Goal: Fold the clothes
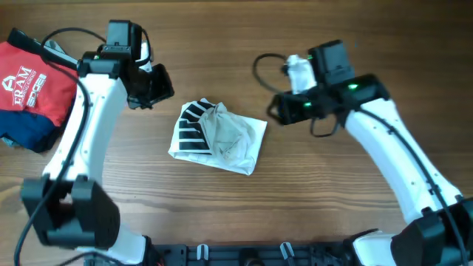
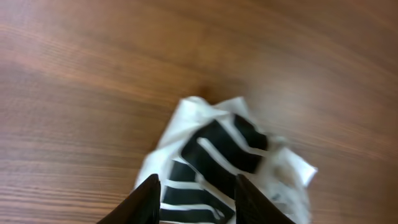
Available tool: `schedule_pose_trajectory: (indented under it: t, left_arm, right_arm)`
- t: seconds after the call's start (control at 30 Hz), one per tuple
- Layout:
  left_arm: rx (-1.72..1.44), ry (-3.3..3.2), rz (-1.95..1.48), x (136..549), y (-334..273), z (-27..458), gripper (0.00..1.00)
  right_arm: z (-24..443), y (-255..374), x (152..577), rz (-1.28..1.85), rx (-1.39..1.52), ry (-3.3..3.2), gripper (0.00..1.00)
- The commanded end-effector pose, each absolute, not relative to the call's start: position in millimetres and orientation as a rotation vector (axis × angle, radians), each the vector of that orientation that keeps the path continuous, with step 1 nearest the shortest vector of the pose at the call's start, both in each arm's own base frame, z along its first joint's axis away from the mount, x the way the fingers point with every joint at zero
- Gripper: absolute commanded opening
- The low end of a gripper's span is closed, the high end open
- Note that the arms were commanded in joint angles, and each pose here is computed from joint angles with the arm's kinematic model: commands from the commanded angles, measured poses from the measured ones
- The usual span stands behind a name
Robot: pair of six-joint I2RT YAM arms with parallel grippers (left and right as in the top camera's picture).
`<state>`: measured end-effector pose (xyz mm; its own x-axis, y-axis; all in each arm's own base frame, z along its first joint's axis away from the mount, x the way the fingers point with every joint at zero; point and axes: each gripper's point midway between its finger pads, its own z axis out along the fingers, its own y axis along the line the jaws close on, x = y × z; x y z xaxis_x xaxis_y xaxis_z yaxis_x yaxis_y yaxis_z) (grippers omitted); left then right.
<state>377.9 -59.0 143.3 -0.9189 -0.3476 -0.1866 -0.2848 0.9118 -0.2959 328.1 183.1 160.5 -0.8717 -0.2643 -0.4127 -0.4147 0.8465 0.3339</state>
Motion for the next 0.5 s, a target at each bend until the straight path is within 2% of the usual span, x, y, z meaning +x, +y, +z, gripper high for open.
schedule_pose_trajectory:
  t: [0.0, 0.07, 0.13, 0.23, 0.43, 0.47]
  left_arm:
    - [-0.525, 2.951, -0.337, 378, -49, 103, 0.38]
    - [-0.533, 3.001, -0.325, 377, -51, 85, 0.38]
    - [-0.534, 3.058, -0.311, 373, -55, 67, 0.38]
    - [-0.524, 3.116, -0.297, 370, -61, 48, 0.38]
    - [-0.486, 3.185, -0.277, 363, -74, 27, 0.39]
    - [-0.478, 3.19, -0.275, 362, -76, 25, 0.39]
  right_arm:
    - [141, 230, 325, 0.636, -0.695, 2.636, 0.64]
    - [126, 250, 328, 0.646, -0.745, 2.626, 0.63]
    - [104, 266, 331, 0.64, -0.767, 2.639, 0.58]
    - [73, 259, 345, 0.47, -0.615, 2.719, 0.47]
    - [53, 257, 348, 0.435, -0.583, 2.76, 0.45]
    - [53, 255, 348, 0.425, -0.58, 2.765, 0.42]
